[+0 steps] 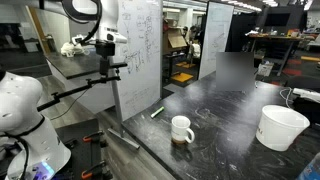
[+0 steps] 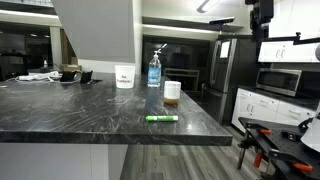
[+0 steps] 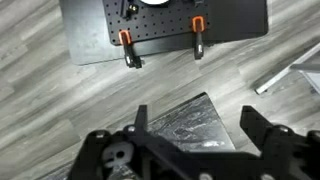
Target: Pick up the pen from the table and put it in the mug cup.
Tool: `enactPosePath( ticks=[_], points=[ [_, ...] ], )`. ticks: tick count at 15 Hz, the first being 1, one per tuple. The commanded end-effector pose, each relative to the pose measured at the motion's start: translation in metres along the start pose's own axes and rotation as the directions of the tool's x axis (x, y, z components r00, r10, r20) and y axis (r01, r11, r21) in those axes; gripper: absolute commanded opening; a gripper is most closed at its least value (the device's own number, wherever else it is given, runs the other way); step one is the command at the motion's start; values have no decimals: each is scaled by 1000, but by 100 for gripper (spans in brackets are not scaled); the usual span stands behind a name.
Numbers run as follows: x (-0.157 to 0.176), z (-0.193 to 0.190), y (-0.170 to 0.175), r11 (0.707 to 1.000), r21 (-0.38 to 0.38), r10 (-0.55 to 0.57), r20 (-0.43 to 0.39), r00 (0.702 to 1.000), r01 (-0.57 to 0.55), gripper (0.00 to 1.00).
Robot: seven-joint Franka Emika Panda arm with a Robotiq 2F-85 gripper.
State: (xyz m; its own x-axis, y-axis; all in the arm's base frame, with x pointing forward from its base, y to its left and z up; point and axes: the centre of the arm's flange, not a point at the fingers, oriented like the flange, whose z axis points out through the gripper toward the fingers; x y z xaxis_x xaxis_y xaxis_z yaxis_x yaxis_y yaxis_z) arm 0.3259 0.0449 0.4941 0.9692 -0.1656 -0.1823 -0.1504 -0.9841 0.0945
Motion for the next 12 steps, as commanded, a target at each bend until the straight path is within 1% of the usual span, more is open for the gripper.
enactPosePath(
  ticks=[1,7,10,12],
  points=[
    [0,0,0,1000,0,0,0,1000,0,100],
    [0,0,0,1000,0,0,0,1000,0,100],
    [15,3,-3,996,3,-83,-84,993,84,100],
    [33,5,-7,988,-9,-151,-159,976,151,100]
  ],
)
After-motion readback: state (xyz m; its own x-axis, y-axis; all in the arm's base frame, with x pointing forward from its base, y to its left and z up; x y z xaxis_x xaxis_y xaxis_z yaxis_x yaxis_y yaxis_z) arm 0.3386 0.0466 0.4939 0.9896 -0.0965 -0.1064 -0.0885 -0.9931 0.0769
